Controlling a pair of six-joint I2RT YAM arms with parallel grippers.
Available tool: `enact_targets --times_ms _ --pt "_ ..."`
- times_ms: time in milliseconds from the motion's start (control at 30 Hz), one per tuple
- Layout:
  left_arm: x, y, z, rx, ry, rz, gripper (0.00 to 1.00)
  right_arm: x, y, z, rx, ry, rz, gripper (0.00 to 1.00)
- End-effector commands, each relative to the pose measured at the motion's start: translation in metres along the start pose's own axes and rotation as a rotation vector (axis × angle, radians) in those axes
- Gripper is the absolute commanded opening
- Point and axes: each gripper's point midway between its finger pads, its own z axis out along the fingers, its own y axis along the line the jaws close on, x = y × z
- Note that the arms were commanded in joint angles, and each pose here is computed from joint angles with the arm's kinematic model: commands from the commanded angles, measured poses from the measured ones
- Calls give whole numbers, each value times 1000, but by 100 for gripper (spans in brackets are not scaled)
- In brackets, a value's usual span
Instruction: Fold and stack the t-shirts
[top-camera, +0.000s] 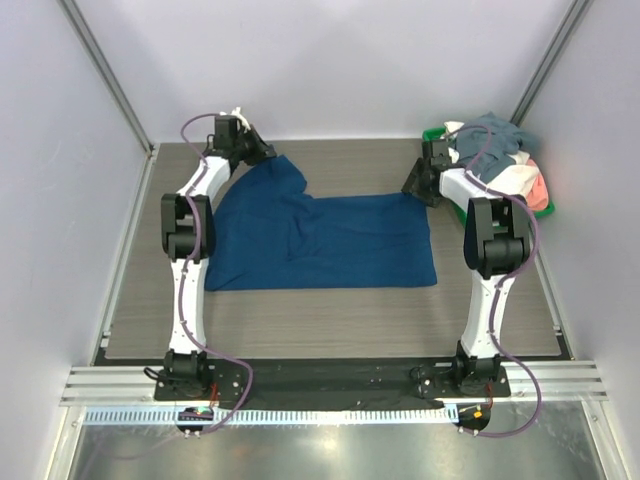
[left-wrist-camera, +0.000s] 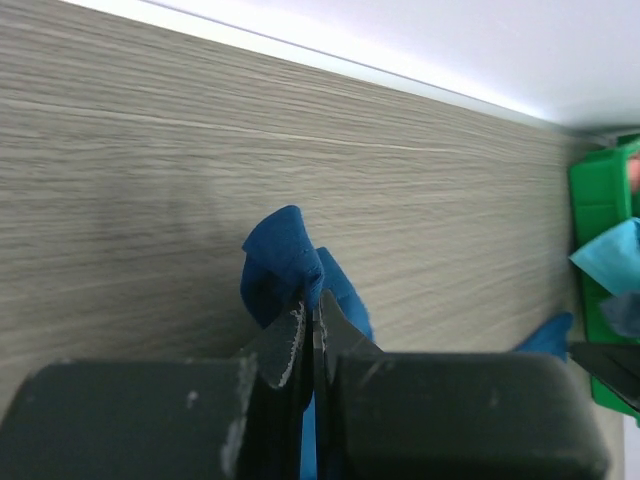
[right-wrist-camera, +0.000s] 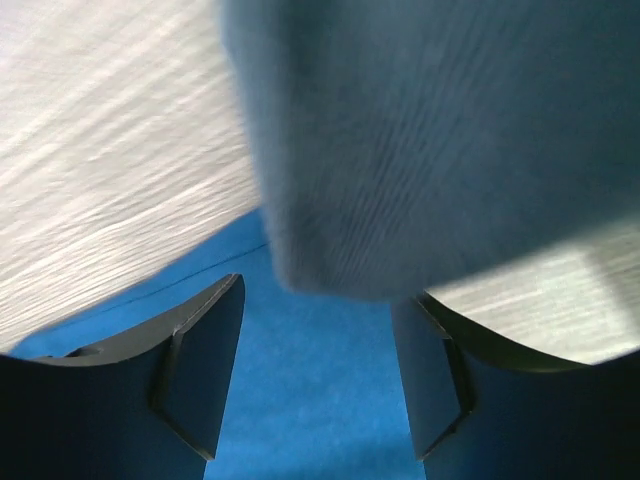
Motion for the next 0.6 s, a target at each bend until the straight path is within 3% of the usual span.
enact_targets --times_ms 0,400,567 --pt "-28 -43 -29 77 -49 52 0 -13 -1 6 50 -26 -31 65" --pt "-27 -54 -42 90 -31 69 0 -23 -9 30 114 -54 -102 62" --pt "-26 -55 -46 85 -29 75 0 -10 -7 34 91 -14 -97 46"
